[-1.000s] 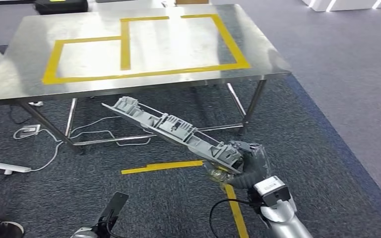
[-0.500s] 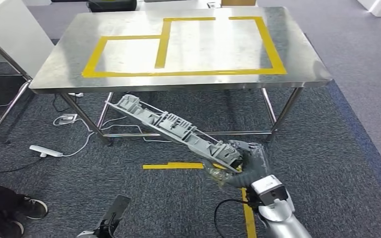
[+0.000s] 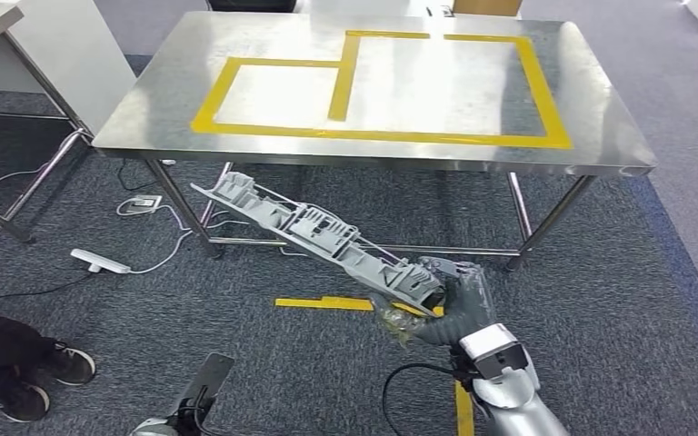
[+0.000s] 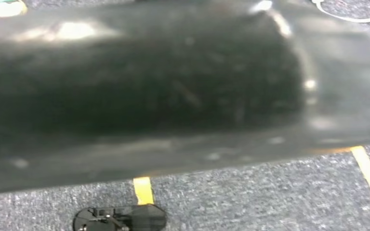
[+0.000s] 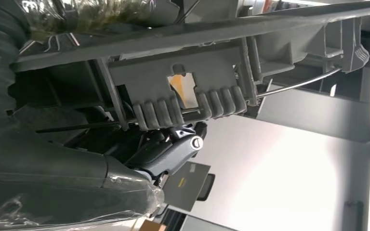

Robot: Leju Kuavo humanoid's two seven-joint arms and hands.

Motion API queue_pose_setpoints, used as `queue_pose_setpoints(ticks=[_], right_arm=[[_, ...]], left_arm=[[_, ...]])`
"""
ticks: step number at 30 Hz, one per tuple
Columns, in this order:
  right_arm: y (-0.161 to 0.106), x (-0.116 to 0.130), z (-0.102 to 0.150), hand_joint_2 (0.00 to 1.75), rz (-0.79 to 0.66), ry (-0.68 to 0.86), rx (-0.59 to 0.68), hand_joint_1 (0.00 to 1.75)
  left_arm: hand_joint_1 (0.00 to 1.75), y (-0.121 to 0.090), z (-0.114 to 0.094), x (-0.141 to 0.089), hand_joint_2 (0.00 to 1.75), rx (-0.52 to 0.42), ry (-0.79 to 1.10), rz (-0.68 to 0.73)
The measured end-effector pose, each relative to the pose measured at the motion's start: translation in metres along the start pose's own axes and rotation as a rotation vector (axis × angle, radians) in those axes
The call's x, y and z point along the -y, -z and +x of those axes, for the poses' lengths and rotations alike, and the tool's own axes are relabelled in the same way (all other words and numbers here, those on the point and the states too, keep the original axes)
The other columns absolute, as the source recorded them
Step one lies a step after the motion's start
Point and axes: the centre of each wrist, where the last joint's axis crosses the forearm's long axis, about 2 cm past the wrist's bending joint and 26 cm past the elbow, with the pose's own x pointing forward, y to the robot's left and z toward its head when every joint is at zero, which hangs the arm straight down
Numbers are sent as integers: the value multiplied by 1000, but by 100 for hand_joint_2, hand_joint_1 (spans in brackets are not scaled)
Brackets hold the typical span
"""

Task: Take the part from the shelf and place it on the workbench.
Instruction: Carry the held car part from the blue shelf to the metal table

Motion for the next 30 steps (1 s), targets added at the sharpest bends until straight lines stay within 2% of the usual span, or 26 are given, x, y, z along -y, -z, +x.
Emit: queue_pose_setpoints(ticks=[30], right_arm=[[-7,-4,-6,175,32,46,-37,175]], left_arm=[[0,-2,-2,0,0,-8,0,1]])
